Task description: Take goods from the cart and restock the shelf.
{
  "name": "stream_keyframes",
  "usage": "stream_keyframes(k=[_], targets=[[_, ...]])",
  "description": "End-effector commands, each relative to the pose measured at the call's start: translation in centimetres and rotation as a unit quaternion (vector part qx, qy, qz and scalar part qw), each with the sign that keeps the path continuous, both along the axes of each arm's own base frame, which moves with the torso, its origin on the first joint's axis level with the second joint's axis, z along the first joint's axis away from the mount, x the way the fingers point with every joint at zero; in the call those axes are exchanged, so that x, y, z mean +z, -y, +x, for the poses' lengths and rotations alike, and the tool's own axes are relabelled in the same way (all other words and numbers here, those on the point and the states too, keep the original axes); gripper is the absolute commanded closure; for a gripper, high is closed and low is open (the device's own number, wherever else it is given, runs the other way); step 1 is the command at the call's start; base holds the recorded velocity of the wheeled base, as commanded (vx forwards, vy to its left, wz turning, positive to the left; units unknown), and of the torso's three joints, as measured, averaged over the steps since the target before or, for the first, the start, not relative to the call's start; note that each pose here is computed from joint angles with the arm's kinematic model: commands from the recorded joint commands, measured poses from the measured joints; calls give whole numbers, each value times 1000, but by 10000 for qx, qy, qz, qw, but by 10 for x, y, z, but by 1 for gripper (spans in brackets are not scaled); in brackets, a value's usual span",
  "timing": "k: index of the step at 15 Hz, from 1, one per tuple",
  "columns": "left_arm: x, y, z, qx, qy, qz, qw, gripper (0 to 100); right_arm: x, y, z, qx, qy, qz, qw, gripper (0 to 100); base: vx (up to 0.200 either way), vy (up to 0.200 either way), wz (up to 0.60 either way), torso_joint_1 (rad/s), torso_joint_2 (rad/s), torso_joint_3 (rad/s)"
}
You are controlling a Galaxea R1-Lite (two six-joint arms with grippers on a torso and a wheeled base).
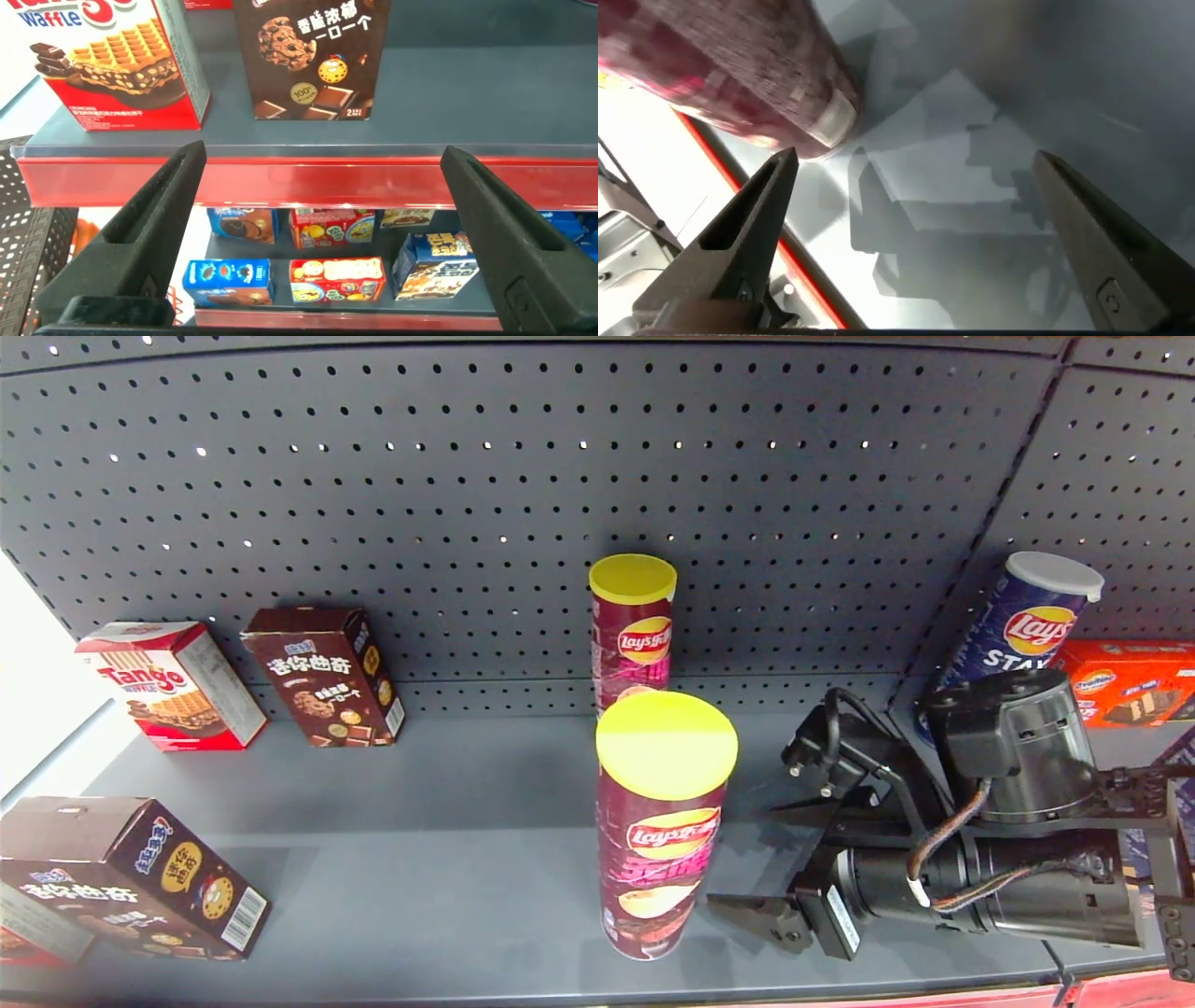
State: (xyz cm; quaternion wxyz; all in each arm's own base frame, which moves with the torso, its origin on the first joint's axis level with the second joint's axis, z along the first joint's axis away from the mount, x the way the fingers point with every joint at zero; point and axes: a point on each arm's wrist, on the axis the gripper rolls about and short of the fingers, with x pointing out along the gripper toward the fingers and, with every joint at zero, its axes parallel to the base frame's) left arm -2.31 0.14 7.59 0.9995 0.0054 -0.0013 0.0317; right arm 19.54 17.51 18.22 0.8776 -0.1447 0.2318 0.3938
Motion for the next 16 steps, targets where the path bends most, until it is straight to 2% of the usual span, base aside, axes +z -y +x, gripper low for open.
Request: stream_keyframes(k=[1,16], targets=[[0,0,0,5,-7,-1,10000,0,3,2,2,-40,40,32,10000,0,0,0,0,0,0,0],[0,0,0,-3,-7,-1,10000,0,-1,-8,5,67,12,-4,10000,0,0,0,0,0,0,0]])
